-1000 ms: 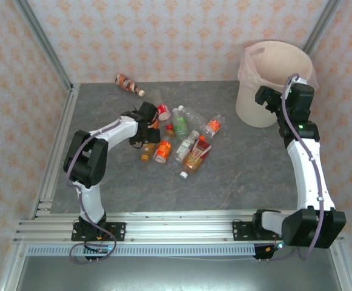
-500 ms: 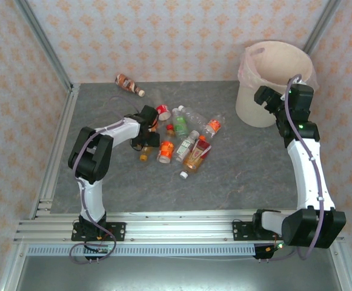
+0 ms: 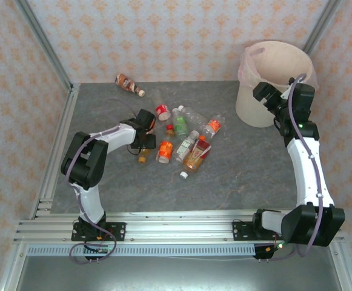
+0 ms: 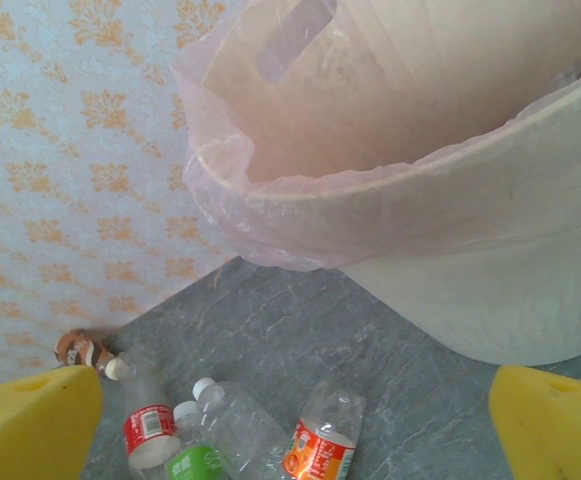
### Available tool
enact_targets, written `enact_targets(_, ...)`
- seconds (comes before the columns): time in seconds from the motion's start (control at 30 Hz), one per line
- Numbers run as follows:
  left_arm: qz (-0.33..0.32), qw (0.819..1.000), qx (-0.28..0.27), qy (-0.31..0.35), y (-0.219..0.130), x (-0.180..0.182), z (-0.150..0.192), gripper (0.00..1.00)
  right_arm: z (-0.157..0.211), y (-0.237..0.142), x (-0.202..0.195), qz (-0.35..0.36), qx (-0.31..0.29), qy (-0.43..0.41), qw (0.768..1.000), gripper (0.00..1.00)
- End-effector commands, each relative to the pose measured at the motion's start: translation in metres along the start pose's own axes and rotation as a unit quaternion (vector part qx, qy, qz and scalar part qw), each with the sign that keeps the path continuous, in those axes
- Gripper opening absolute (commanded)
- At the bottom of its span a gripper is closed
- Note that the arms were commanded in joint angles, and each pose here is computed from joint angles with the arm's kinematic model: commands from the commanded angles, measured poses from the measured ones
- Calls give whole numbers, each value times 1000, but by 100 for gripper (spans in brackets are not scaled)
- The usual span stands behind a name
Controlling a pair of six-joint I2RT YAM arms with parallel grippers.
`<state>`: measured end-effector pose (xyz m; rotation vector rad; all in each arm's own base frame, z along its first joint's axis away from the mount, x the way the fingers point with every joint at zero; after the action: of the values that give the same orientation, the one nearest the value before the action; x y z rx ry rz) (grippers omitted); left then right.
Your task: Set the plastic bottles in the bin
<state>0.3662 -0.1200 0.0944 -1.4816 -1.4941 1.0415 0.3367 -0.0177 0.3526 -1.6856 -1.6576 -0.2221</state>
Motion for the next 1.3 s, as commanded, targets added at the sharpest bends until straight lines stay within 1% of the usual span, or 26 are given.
enact_targets(0.0,-10,998,-53,-18,-34,7,-10,43,1,5,7,-42,14,15,999,100)
enact_targets(0.1,-2,994,-103,-37,-64,8,-15,41,5,5,17,-89,30,15,995,95)
enact_targets(0.2,22,987,-150,-50,-97,2,-20,40,15,-2,29,-117,17,-1,993,95)
enact_targets(0.33,97,973,-203,-52,-144,-24,-30,40,27,-10,40,-134,24,-27,990,95)
enact_targets(0.43,181,956,-230,-14,-173,-56,-36,40,34,-10,52,-174,53,-26,983,96)
enact_targets(0.5,228,943,-242,21,-190,-78,-39,40,35,-11,65,-224,75,6,972,96)
enact_targets(0.53,254,934,-247,37,-198,-89,-40,39,33,-16,76,-264,82,21,961,96)
enact_targets(0.57,281,925,-250,46,-204,-97,-42,39,35,-9,81,-279,96,36,955,96)
enact_targets(0.63,345,900,-260,57,-214,-110,-45,39,37,-10,97,-314,107,42,943,97)
enact_targets(0.73,416,866,-267,75,-227,-125,-49,39,46,-17,121,-360,133,8,923,97)
enact_targets(0.9,500,819,-260,105,-244,-143,-48,40,58,-25,146,-415,189,-17,890,98)
enact_targets(1.0,523,803,-260,118,-252,-148,-47,40,69,-26,155,-426,214,-44,878,98)
enact_targets(1.1,541,790,-256,129,-258,-153,-45,40,78,-26,160,-421,223,-71,876,98)
enact_targets(1.2,545,788,-255,132,-260,-155,-45,40,84,-27,167,-433,240,-81,865,97)
enact_targets(1.27,547,786,-255,134,-260,-156,-45,40,87,-25,169,-431,248,-86,863,97)
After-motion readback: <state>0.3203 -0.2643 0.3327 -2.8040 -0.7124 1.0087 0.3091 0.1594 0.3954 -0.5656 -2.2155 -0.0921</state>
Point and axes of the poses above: each hand's point on the last joint's axis, 136 mm out from that joint toward the fingers, its own y axis out along the fingers, its own x axis along the line the jaws close on, z = x × y, the point moved 7 cm from there along -y, back along the fingers, and after that the axes turned 3 degrees about y, right-handed, at the moved point
